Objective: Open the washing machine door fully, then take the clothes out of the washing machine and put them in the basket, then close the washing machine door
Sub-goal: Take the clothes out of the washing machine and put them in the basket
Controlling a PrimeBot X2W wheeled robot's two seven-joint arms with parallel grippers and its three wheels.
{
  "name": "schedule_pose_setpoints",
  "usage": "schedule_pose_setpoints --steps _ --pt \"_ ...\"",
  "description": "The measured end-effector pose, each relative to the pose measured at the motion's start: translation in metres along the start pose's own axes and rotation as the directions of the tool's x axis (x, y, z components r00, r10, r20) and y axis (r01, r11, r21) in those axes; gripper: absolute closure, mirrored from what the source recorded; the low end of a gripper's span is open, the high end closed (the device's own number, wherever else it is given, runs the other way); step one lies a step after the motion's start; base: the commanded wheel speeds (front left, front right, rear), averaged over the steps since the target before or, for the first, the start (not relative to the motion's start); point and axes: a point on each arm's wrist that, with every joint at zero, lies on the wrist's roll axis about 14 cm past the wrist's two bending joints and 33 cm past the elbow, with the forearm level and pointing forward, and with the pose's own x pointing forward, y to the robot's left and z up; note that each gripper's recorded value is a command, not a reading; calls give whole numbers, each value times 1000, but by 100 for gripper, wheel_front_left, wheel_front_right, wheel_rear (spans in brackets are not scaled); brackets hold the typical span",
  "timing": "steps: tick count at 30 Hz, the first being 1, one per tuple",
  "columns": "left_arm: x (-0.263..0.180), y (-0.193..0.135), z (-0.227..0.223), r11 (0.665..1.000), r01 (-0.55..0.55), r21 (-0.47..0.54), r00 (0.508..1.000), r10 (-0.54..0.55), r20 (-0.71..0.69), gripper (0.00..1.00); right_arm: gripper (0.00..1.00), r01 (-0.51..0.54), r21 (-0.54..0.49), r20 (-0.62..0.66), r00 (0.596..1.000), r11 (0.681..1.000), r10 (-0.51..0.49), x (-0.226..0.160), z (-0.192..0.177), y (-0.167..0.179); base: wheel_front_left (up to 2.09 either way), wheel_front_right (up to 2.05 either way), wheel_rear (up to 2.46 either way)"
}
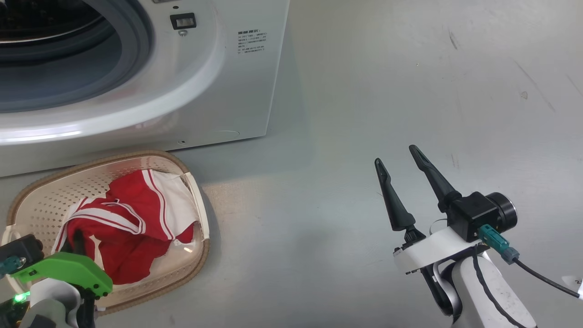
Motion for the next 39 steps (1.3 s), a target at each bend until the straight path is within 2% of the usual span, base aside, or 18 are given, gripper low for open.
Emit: schedule_pose_setpoints --steps 4,5,8,9,11,12,13,22,31,35,36,39 --pt "1 2 0 1000 -5 5 1000 5 -3 100 0 0 -1 1 1000 1000 0 0 1 0 0 0 0" --pt "1 2 1 1000 -5 7 1000 5 1 95 0 0 -1 2 1000 1000 0 0 1 0 0 0 0" --pt "3 2 3 1000 -6 13 1000 6 3 94 0 1 -1 1 1000 1000 -1 -1 1 0 0 0 0" --pt "3 2 3 1000 -6 16 1000 6 5 92 0 2 -1 0 1000 1000 -2 -1 0 0 0 0 0" --pt "4 3 4 1000 -7 22 1000 7 3 82 0 2 -1 -1 1000 1000 -2 -1 0 -1 0 0 0" --pt "4 3 5 1000 -7 22 1000 7 2 53 0 3 -1 -2 1000 1000 -3 -2 0 -1 0 0 0" --pt "4 4 4 1000 -9 23 1000 9 0 0 0 2 -1 -2 1000 1000 -2 -2 0 0 0 0 0" --pt "-1 1 4 1000 -1 26 1000 1 1 0 0 2 -4 11 1000 1000 -2 -5 5 0 0 0 0" --pt "-13 -16 27 995 52 85 995 -59 83 0 0 -8 1 60 998 1000 8 -9 23 5 0 0 0" --pt "-19 -26 39 986 81 146 988 -99 119 0 0 -8 5 83 996 1000 8 -11 31 5 0 0 0" --pt "-23 -36 53 973 107 205 977 -141 159 0 0 -6 15 100 995 1000 4 -13 37 5 0 0 0" --pt "-32 -49 70 958 130 255 961 -186 206 0 0 -8 23 124 992 1000 5 -16 45 6 0 0 0"
